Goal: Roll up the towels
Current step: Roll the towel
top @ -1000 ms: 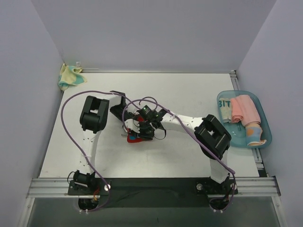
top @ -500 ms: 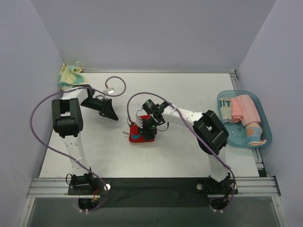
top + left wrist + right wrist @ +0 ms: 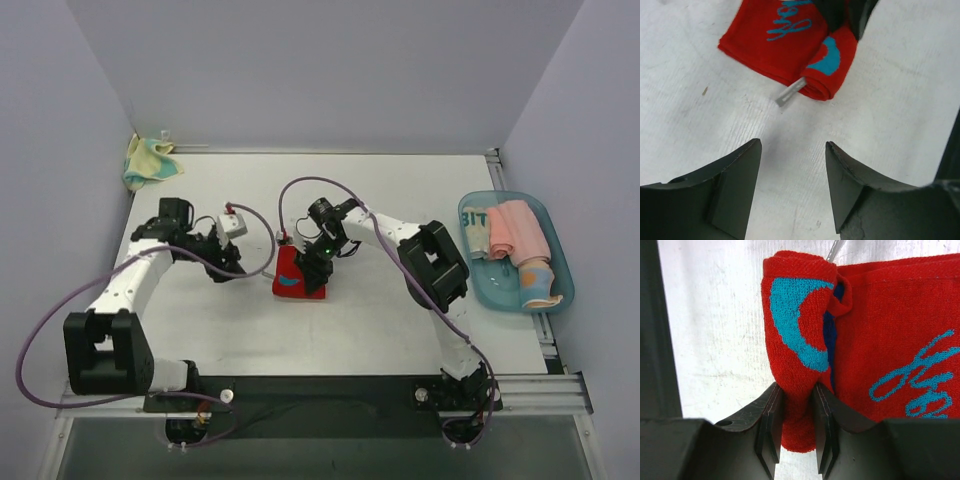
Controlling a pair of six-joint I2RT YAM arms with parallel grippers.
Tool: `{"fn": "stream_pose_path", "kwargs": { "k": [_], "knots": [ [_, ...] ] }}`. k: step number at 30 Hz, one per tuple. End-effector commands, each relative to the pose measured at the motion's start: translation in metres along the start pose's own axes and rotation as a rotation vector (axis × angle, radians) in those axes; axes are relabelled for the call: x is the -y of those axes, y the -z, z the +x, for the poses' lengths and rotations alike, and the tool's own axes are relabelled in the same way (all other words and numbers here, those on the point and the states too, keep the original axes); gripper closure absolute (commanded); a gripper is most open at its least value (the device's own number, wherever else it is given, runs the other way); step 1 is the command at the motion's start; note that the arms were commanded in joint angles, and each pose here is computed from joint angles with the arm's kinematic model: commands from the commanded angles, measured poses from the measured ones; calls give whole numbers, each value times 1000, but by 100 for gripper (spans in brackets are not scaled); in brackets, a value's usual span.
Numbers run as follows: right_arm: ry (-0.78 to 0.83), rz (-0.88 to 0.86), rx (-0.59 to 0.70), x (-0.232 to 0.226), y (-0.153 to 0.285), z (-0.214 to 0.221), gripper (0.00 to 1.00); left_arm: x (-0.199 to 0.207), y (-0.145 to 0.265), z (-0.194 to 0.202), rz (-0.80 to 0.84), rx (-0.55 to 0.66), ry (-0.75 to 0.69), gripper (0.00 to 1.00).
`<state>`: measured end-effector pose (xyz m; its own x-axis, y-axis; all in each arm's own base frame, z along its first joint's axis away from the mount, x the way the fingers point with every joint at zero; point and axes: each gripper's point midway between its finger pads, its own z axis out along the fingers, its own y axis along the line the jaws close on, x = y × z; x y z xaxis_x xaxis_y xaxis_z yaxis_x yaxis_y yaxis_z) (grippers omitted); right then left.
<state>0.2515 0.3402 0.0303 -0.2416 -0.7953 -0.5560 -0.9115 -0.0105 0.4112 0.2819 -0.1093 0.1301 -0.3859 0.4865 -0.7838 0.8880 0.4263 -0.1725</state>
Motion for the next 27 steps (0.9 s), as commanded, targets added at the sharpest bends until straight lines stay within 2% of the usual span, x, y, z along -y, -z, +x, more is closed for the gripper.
{"fn": "stream_pose_path", "kwargs": {
  "k": [1,4,7,10,18,27],
  "knots": [
    [-155,-101,-74,-16,-6,27,100,10,-19,-7,-81,-42,-340,35],
    [-199,-136,-69,-14,-5,26,100,38,-39,-8,-101,-72,-583,31],
    [-242,-165,-53,-9,-2,23,100,59,-57,-11,-104,-84,-749,29],
    [-263,-178,-47,-6,-1,23,100,65,-73,-16,-97,-96,-797,30],
    [-294,-207,-53,-2,-1,25,100,61,-105,-18,-85,-92,-793,30],
    [-314,-228,-49,0,0,24,100,69,-126,-12,-66,-91,-909,31]
  ]
}}
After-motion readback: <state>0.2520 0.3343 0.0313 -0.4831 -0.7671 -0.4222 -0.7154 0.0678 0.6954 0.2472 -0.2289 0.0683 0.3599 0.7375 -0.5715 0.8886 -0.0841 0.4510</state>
